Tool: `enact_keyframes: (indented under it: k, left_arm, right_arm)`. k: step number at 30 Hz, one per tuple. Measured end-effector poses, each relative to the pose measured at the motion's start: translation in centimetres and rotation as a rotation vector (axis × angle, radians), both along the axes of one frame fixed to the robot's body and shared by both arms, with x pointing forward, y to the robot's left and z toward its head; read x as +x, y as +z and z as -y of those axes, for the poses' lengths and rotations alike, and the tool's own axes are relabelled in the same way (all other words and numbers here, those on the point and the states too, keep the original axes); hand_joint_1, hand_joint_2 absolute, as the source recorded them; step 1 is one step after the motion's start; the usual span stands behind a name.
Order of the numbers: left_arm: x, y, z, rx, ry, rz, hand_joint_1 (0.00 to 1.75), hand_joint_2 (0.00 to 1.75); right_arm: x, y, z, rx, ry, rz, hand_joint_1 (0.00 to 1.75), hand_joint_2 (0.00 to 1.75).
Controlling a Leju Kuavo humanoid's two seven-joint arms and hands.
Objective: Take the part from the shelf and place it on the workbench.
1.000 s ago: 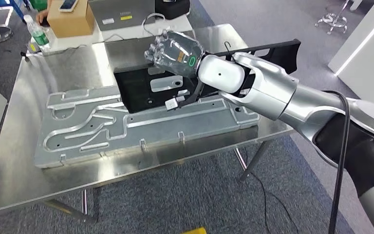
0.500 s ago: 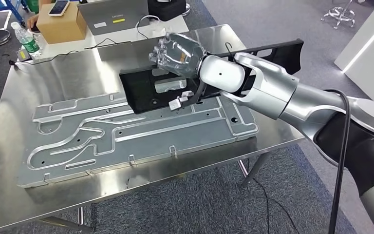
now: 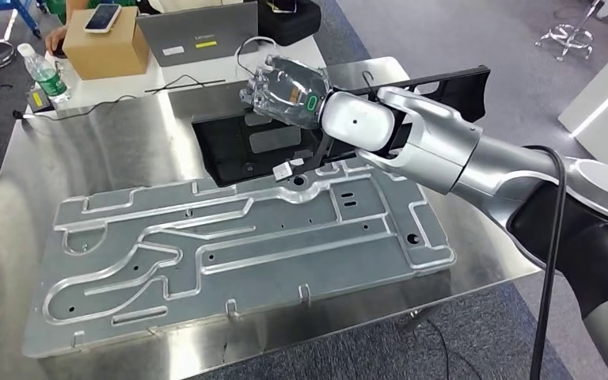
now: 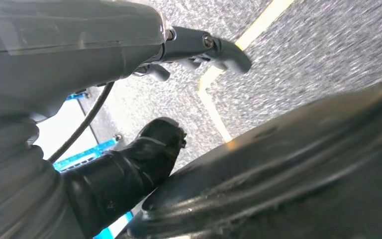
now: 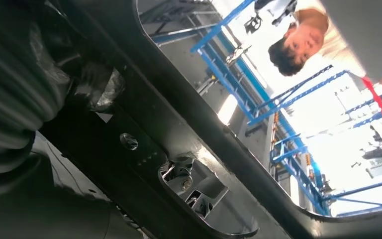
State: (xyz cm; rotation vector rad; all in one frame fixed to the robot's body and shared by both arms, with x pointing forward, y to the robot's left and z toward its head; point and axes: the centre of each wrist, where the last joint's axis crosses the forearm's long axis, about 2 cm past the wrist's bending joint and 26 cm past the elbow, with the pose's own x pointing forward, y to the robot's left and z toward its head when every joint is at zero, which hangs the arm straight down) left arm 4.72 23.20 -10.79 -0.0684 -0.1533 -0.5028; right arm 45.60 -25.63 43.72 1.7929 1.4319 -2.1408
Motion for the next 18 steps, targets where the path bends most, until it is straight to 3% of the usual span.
enact_keyframes:
  k: [2, 6, 7, 11, 18]
  left_arm:
    - [0.0, 0.0, 0.1, -0.003, 0.001, 0.001, 0.00, 1.75]
    - [-0.1, 0.0, 0.2, -0.008, 0.002, 0.003, 0.00, 1.75]
    - [-0.1, 0.0, 0.2, -0.007, 0.001, 0.001, 0.00, 1.75]
    - [-0.2, 0.0, 0.3, -0.011, 0.002, -0.012, 0.00, 0.00]
    - [-0.1, 0.0, 0.0, -0.003, 0.001, -0.008, 0.00, 0.00]
  right_arm:
    - [0.0, -0.3, 0.0, 0.001, 0.001, -0.010, 1.75, 1.75]
    - [0.1, -1.1, 0.0, 0.011, -0.003, -0.033, 0.00, 0.00]
    - [0.2, -1.3, 0.0, 0.018, -0.007, -0.037, 0.00, 0.00]
    - [0.6, -3.5, -0.7, 0.072, -0.023, -0.078, 0.00, 0.00]
    - [1.4, -6.8, -2.5, 0.201, -0.064, -0.173, 0.00, 0.00]
